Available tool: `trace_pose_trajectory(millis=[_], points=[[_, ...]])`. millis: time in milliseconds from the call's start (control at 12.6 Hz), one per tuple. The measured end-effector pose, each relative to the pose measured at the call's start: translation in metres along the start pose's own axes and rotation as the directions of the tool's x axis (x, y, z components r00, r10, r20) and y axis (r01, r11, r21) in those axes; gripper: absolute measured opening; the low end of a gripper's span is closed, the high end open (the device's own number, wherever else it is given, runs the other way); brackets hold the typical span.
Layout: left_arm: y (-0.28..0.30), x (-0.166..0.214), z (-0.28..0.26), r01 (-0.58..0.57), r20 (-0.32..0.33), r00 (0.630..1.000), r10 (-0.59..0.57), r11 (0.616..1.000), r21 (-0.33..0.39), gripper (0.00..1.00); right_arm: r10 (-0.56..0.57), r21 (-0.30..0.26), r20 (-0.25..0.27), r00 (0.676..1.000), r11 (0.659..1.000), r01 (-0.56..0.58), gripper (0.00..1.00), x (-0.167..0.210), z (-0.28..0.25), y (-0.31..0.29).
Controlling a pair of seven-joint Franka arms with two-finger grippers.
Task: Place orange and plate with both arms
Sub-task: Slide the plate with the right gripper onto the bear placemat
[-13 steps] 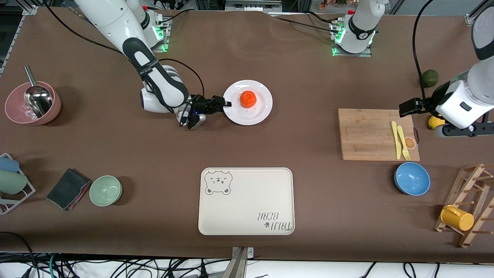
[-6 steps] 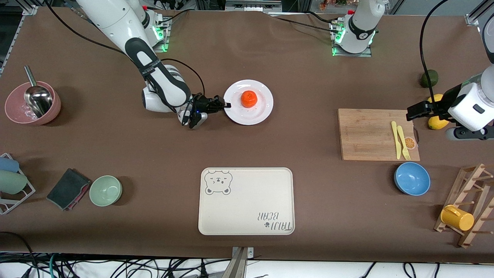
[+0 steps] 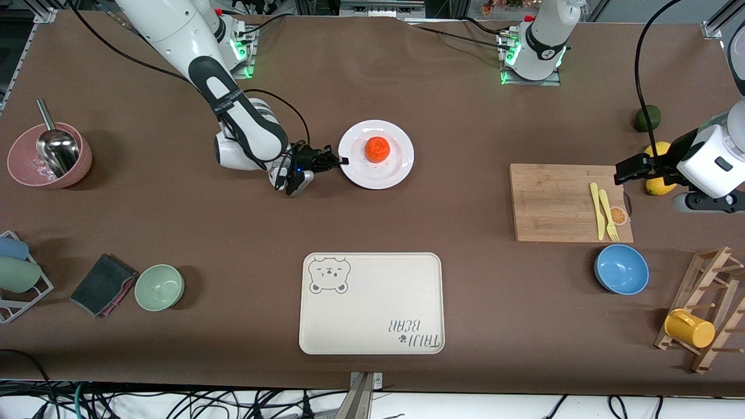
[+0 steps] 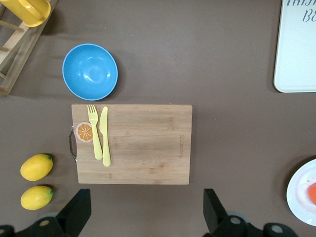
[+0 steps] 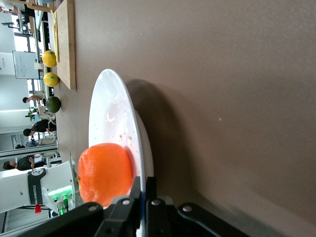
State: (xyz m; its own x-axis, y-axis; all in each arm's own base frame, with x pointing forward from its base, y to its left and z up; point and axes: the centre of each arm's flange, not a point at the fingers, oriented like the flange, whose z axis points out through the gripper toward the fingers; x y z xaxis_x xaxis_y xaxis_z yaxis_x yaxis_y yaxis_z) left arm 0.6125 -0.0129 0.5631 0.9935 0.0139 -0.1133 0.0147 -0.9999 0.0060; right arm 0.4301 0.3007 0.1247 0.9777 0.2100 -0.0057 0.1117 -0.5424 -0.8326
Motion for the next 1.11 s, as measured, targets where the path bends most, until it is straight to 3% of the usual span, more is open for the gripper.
trace_pose_trajectory(millis=[476,873,1111], points=[[-0.001,0.004,-0.003,0.001,-0.033,0.999,-0.001,1.000,-0.001,1.00,-0.019,0.013,-0.043,0.999,1.000,0.019,0.04,0.024,-0.007,-0.014],[0.000,0.004,-0.003,0.000,-0.038,0.999,0.000,1.000,-0.001,1.00,0.033,0.061,-0.137,0.990,0.998,-0.025,0.04,0.081,-0.030,-0.054],[0.000,0.004,-0.003,-0.001,-0.038,0.999,0.001,1.000,-0.001,1.00,0.046,0.067,-0.225,0.973,0.997,-0.032,0.04,0.123,-0.067,-0.063]])
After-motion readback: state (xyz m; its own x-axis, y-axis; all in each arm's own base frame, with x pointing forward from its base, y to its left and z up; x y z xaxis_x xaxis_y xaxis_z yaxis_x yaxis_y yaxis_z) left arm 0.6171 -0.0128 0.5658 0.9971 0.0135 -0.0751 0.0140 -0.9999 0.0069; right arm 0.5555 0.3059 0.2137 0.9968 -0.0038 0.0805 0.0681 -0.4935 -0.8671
